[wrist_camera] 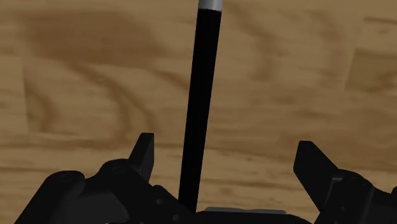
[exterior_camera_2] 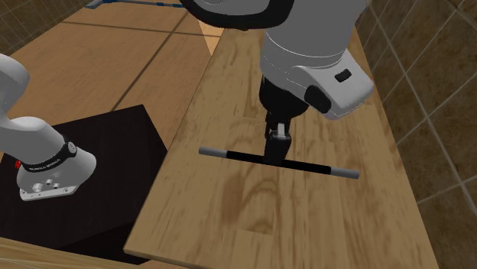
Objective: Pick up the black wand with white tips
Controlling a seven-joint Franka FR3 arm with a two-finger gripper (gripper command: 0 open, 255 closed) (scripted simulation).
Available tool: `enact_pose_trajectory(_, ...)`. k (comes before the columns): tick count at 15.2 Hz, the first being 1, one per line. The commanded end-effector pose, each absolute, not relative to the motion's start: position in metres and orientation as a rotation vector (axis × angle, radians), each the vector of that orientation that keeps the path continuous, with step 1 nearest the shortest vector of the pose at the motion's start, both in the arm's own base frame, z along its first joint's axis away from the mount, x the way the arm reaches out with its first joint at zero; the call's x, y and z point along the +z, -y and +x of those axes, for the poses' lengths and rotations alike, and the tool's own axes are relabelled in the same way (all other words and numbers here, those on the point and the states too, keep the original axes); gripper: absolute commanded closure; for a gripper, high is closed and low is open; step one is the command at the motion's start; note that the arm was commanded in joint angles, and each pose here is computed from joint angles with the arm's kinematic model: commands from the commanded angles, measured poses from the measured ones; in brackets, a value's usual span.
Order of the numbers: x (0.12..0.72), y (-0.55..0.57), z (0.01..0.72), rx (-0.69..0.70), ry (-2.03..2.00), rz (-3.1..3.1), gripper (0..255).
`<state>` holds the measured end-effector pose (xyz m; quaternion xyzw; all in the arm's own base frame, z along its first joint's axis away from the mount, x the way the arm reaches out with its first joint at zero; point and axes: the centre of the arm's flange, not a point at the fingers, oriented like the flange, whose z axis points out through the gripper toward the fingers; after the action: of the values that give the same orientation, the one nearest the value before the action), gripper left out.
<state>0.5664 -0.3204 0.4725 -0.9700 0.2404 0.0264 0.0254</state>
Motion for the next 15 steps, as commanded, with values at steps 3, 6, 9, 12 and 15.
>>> enact_pose_trajectory(3, 0.461, 0.349, 0.579, 0.072, -0.817, -2.965, 0)
enact_pose_trajectory(6, 0.446, 0.349, 0.579, 0.072, -0.817, -2.965, 0)
enact_pose_trajectory(9, 0.427, 0.349, 0.579, 0.072, -0.817, -2.965, 0)
enact_pose_trajectory(12, 0.427, 0.349, 0.579, 0.072, -0.817, -2.966, 255)
enact_pose_trajectory(15, 0.427, 0.349, 0.579, 0.072, -0.817, -2.966, 255)
